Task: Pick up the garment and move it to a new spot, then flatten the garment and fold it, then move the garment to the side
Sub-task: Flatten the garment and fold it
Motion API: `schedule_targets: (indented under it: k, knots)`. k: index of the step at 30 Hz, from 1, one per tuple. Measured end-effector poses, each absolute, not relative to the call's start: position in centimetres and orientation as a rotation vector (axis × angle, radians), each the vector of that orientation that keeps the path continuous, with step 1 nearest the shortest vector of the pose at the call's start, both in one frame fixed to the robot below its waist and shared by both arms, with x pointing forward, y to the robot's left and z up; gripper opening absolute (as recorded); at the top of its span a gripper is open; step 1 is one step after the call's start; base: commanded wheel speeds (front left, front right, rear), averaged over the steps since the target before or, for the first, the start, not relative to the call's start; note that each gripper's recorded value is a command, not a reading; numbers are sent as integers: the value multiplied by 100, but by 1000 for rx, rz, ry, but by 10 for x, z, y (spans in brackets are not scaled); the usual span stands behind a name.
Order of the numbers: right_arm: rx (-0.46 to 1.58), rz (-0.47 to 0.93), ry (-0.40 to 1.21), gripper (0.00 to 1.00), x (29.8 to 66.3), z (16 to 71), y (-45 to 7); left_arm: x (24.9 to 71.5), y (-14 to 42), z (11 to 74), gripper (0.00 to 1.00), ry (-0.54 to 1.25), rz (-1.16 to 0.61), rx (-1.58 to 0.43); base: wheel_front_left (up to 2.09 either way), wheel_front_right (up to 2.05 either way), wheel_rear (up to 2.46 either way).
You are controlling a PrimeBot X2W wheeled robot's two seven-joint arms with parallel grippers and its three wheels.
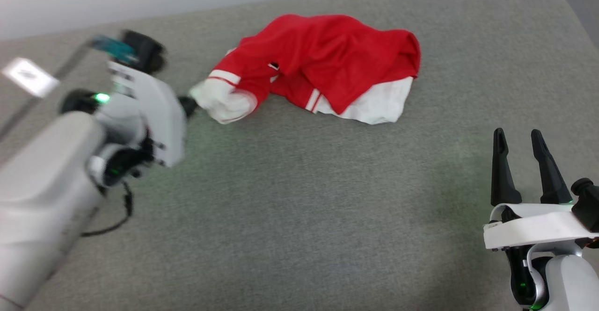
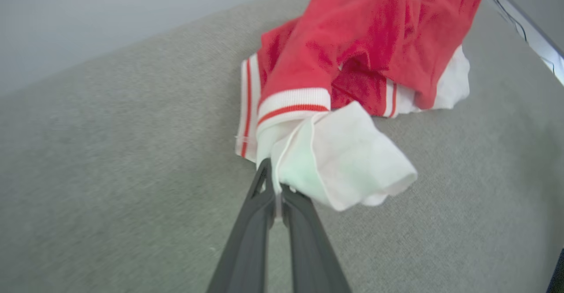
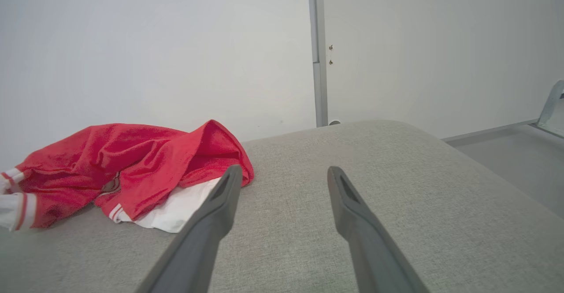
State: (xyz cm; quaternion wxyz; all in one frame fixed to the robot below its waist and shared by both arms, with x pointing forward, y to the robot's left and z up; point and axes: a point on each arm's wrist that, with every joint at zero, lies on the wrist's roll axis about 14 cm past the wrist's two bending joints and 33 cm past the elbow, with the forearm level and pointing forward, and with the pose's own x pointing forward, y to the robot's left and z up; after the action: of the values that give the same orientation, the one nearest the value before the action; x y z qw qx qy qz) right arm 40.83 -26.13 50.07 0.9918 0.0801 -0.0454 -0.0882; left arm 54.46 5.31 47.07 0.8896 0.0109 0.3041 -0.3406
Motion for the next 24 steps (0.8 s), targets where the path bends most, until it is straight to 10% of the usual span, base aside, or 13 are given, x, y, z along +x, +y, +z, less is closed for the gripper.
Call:
schedule_targets:
  k: [24]
  knots:
    - [117, -212, -102, 100, 395, 508, -274, 549, 229, 415, 0, 808, -78, -213, 0, 0, 0]
